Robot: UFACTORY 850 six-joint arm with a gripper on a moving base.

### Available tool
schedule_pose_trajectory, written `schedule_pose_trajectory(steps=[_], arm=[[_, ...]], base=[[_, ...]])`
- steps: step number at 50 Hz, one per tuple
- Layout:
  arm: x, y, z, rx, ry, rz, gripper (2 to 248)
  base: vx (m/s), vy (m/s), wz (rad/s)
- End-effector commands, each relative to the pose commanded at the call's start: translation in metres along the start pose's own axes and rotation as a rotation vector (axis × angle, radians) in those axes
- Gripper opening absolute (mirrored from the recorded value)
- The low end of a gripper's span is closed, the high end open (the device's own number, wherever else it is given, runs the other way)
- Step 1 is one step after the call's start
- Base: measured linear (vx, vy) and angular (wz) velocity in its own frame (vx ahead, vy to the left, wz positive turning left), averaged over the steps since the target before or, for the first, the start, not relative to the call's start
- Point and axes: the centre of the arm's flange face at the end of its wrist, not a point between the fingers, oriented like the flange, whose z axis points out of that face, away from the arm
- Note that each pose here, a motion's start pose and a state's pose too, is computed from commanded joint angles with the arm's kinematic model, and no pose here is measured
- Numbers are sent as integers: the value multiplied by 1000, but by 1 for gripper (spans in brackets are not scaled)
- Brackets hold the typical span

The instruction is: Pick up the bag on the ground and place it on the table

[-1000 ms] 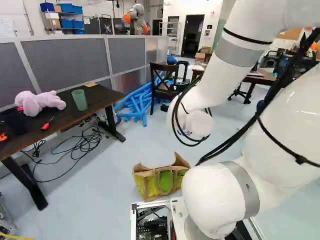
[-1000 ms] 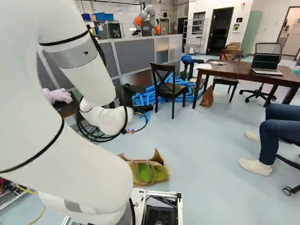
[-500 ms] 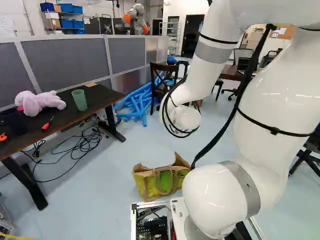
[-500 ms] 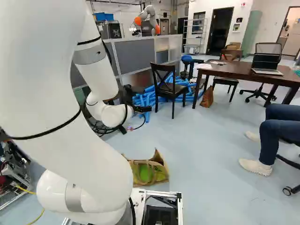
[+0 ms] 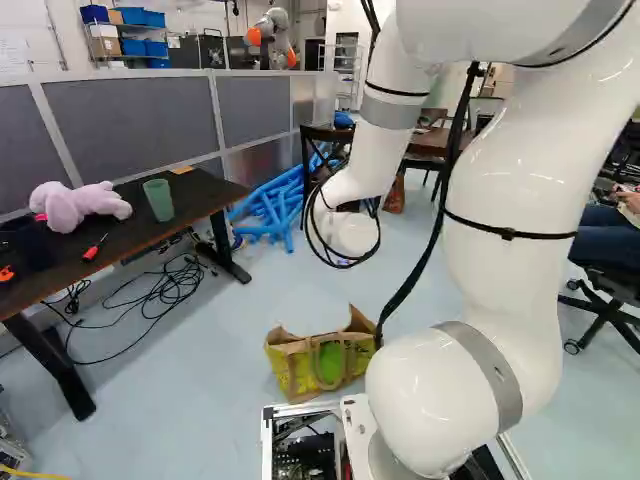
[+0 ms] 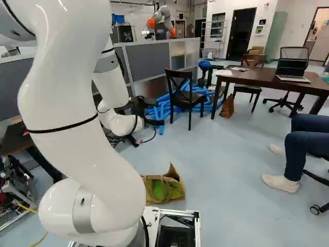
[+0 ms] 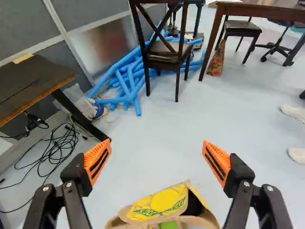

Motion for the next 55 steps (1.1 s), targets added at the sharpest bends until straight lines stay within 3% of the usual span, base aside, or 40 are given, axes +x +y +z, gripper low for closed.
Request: schedule_pose_trajectory(steps=[29,55], arm=[[-28,-34,37,-87,-122,71,247],[-65,-66,55,-161,-236,123,247]], base=[[0,0,0],[0,0,0]])
